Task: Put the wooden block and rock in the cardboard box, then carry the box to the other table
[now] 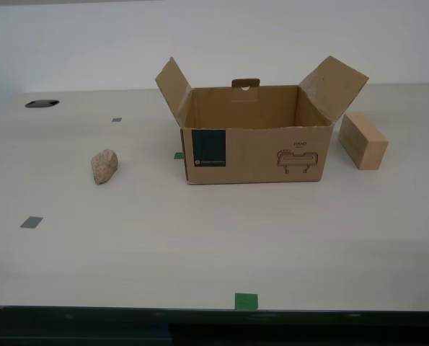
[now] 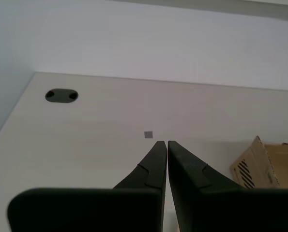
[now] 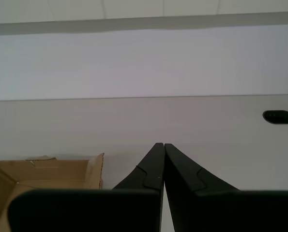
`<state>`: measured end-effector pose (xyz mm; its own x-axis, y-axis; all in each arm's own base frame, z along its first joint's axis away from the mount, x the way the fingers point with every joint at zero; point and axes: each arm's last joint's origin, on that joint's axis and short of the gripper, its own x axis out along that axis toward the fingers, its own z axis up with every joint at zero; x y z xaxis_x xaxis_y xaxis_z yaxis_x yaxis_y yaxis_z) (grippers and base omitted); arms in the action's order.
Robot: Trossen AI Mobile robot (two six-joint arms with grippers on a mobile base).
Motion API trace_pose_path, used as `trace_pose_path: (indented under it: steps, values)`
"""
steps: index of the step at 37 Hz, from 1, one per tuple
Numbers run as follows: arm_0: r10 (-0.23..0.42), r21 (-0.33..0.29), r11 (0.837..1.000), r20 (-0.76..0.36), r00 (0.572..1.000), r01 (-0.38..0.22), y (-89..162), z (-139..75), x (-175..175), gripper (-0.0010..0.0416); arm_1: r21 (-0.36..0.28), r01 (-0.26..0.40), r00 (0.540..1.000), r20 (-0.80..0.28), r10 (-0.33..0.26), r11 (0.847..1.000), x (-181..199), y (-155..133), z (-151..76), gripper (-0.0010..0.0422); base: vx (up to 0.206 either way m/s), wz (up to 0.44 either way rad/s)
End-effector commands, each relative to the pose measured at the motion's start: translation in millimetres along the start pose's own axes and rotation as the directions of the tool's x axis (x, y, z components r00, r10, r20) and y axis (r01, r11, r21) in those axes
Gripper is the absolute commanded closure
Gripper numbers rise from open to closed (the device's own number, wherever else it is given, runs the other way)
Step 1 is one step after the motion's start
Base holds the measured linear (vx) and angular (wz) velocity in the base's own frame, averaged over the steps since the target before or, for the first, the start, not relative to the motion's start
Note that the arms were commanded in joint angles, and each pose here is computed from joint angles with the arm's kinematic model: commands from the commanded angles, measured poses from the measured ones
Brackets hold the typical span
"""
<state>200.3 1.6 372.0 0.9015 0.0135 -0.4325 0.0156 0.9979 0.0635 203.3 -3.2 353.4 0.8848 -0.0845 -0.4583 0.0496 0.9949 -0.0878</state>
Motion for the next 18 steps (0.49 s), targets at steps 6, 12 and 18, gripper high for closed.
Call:
trace_pose_path:
  steps: [6,12,18]
  values:
    - [-0.004,0.049,0.999,-0.065,0.998,0.008,1.0,10.9,-13.5,0.0406,-0.059,0.125,0.982,-0.133,-0.132,0.99,6.5,-5.3,13.5,0.0412,0.0,0.0]
    - [-0.012,0.073,0.997,-0.173,0.985,0.025,1.3,15.6,-14.2,0.0406,-0.098,0.125,0.954,-0.26,-0.147,0.987,15.5,-7.0,22.5,0.0412,0.0,0.0]
    - [-0.019,0.07,0.997,-0.283,0.959,0.04,1.5,18.8,-14.3,0.0406,-0.097,0.123,0.913,-0.378,-0.151,0.988,26.0,-9.7,26.6,0.0412,0.0,0.0]
